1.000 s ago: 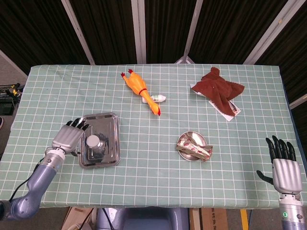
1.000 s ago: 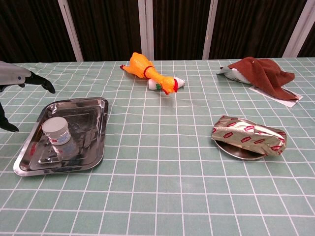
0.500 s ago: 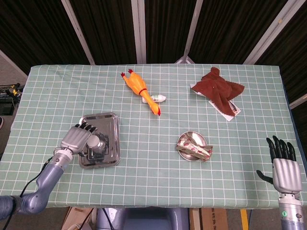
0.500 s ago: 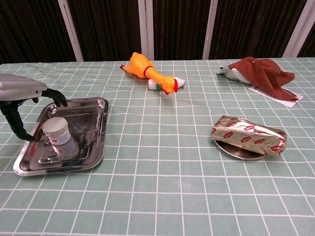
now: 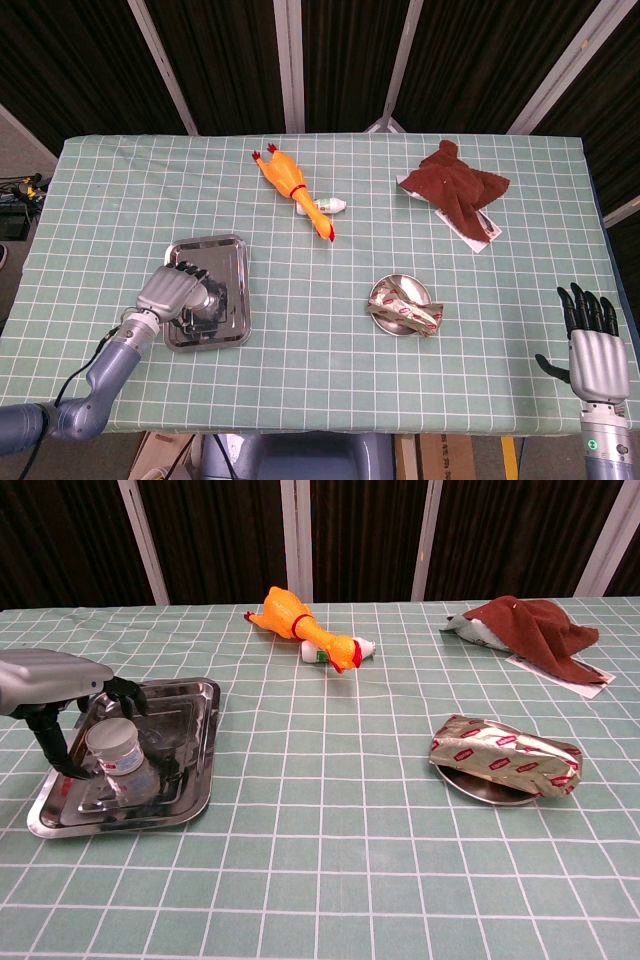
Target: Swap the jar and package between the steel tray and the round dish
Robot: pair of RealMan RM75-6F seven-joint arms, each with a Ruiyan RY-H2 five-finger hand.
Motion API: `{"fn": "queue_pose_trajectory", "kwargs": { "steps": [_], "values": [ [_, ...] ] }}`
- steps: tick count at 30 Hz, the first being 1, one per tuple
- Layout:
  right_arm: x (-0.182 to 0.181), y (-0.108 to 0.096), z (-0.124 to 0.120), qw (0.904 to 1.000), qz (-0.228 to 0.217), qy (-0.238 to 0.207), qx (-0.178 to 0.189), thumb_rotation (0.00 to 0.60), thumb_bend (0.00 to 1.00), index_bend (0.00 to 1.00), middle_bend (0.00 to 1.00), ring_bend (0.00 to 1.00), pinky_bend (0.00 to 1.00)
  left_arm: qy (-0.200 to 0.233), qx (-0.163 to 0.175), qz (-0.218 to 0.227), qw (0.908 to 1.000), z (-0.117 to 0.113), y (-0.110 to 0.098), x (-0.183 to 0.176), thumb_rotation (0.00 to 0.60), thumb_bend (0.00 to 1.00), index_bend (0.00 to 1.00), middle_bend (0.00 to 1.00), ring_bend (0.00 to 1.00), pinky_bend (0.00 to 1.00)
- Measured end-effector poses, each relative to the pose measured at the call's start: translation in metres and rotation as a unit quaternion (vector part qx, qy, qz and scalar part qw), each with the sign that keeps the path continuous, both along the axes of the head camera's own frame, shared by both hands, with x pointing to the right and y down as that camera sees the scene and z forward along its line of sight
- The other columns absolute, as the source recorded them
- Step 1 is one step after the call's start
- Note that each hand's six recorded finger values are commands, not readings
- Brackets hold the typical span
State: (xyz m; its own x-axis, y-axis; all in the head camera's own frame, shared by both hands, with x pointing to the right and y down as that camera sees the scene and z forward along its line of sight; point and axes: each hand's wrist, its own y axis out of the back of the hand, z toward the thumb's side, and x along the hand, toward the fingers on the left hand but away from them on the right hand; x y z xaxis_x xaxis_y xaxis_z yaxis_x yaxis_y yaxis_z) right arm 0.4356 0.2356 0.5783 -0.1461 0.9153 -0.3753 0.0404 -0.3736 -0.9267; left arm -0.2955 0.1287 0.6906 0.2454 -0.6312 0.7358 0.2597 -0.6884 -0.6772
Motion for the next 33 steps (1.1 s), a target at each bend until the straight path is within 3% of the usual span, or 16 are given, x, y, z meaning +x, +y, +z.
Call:
{"fn": "queue_pose_trajectory", "kwargs": {
  "steps": [7, 18, 26, 33],
  "values": [
    [0.0009, -0.0002, 0.0011, 1.0, 0.006, -0.002, 0.001, 0.6, 0.09, 0.01, 0.03, 0.0, 0.0, 0.005, -0.004, 0.011, 0.9999, 0.0045, 0.0037, 0.0061, 0.6, 0.27, 0.29, 0.37, 0.28, 0.4],
    [0.0035, -0.0012, 0.0016, 0.9998, 0.016, -0.006, 0.004, 0.6, 0.09, 0.02, 0.03, 0.0, 0.0, 0.004, 0.0, 0.016, 0.9999, 0.0074, 0.0044, 0.0033, 0.6, 0.28, 0.31, 0.44, 0.34, 0.43],
    [0.0032, -0.0014, 0.0031, 0.9997, 0.023, -0.012, 0.003, 0.6, 0.09, 0.03, 0.03, 0.0, 0.0, 0.003, 0.004, 0.018, 0.9998, 0.0062, 0.0033, 0.004, 0.6, 0.47, 0.37, 0.52, 0.4, 0.5],
    [0.003, -0.0018, 0.0026, 0.9995, 0.027, -0.016, 0.006, 0.6, 0.09, 0.03, 0.03, 0.0, 0.0, 0.009, 0.013, 0.013, 0.9998, 0.0016, 0.0002, 0.0027, 0.6, 0.49, 0.37, 0.52, 0.4, 0.5]
  ]
}}
